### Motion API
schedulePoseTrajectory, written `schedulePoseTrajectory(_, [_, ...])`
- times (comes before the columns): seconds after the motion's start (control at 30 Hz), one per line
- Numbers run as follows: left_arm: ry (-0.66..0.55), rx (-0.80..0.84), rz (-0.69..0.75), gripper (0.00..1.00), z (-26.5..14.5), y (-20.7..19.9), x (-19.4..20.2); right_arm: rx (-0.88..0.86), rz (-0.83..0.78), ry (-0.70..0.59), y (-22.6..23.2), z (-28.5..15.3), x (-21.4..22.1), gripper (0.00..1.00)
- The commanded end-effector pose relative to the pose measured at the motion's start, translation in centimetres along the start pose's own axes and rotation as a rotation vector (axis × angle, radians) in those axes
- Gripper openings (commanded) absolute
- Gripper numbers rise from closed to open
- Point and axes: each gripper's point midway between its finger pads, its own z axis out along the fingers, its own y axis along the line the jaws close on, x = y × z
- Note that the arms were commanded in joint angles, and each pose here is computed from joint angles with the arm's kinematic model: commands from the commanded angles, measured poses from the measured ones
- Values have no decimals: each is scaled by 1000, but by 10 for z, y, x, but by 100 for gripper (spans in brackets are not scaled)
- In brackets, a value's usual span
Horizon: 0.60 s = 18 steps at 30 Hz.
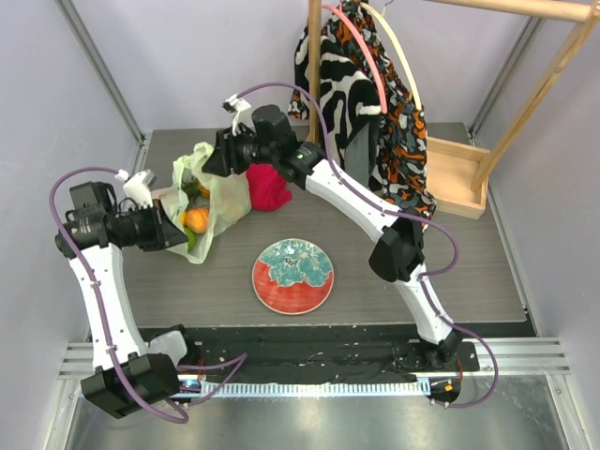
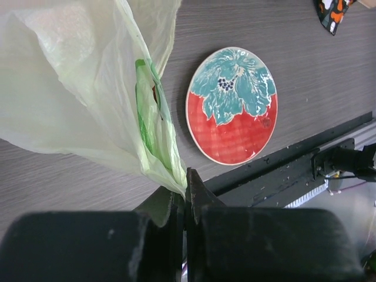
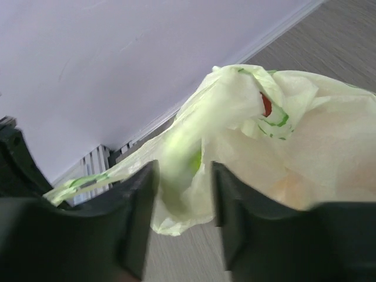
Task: Take the fake fruits out of the plastic bag
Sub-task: Move the plastic bag to the center of the board.
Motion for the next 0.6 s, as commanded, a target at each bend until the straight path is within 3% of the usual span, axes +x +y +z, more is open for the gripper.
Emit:
schedulePoseTrajectory(0.0, [-125,-100,65,0,-22,-2,-34,167,-118,-85,-23,1,-23,32])
schedulePoseTrajectory(0.07, [-178,-199,90,0,-35,5,-49,205,-206,-66,-29,-13,-29,15])
schedulePoseTrajectory(0.3, [-348,-291,142,0,-70,-9,-70,404,-193,34,-88,-89,-16,1])
schedulePoseTrajectory(0.37, [-336,-263,128,0,-64,-12,-62,447,-195,63,-99,-112,-9,1])
schedulePoseTrajectory(0.4, [-326,-215,129,0,-59,-18,-59,457,-220,41,-88,-128,-21,1])
schedulePoseTrajectory(0.5, [-290,-89,118,0,-43,-30,-42,459,-247,109,-78,-153,2,1])
schedulePoseTrajectory(0.57, [-261,-49,97,0,-35,-31,-32,439,-229,163,-71,-161,19,14])
